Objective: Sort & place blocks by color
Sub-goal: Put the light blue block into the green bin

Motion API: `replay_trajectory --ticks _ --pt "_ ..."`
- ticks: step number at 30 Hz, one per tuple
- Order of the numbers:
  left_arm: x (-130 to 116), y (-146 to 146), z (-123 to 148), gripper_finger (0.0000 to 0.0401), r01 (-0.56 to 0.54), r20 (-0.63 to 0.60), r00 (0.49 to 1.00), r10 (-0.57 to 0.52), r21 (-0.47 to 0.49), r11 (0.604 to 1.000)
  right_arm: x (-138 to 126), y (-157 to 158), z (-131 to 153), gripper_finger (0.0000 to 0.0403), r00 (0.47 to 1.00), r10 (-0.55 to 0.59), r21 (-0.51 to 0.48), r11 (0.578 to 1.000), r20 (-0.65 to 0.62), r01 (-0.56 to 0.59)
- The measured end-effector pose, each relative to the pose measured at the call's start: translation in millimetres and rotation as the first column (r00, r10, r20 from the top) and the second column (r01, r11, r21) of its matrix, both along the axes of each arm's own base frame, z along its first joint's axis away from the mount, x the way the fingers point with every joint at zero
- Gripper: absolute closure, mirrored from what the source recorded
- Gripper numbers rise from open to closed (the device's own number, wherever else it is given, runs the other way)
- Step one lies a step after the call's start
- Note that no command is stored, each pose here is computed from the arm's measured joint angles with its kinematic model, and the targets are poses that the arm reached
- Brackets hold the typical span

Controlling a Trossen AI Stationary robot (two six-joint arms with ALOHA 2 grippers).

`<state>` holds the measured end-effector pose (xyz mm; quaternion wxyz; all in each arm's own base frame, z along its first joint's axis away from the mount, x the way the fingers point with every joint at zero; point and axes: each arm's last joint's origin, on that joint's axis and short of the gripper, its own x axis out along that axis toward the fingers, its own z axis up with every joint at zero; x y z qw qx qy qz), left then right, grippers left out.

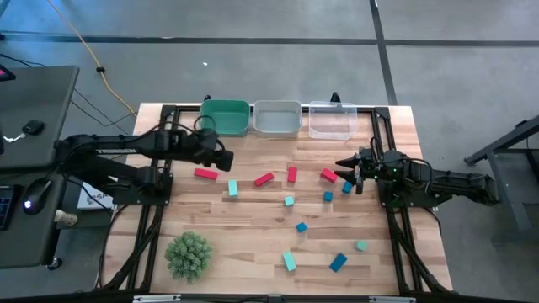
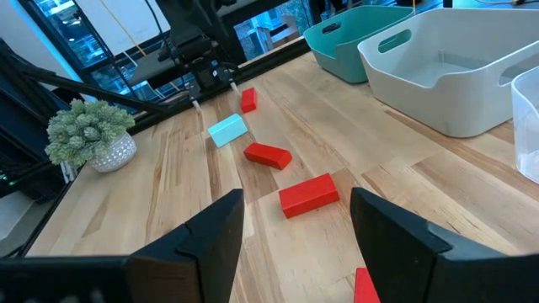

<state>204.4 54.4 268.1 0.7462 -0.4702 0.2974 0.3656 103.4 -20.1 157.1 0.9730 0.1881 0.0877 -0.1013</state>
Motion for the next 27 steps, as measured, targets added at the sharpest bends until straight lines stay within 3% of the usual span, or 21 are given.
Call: replay_trajectory --ticks 6,16,27 --pt "15 -5 -17 0.0276 -0.027 -0.063 0.998 0.023 -0.071 0.997 0 0 0 0.0194 1.000 0.000 0.000 1.000 0.000 0.000" --pt "38 -15 -50 0.0277 -0.162 -0.182 0.975 0.129 -0.179 0.970 0 0 0 0.0194 1.000 0.000 0.000 1.000 0.000 0.000" --pt "52 -27 -80 0.0277 -0.252 -0.291 0.938 0.188 -0.202 0.946 0 0 0 0.0194 1.000 0.000 0.000 1.000 0.000 0.000"
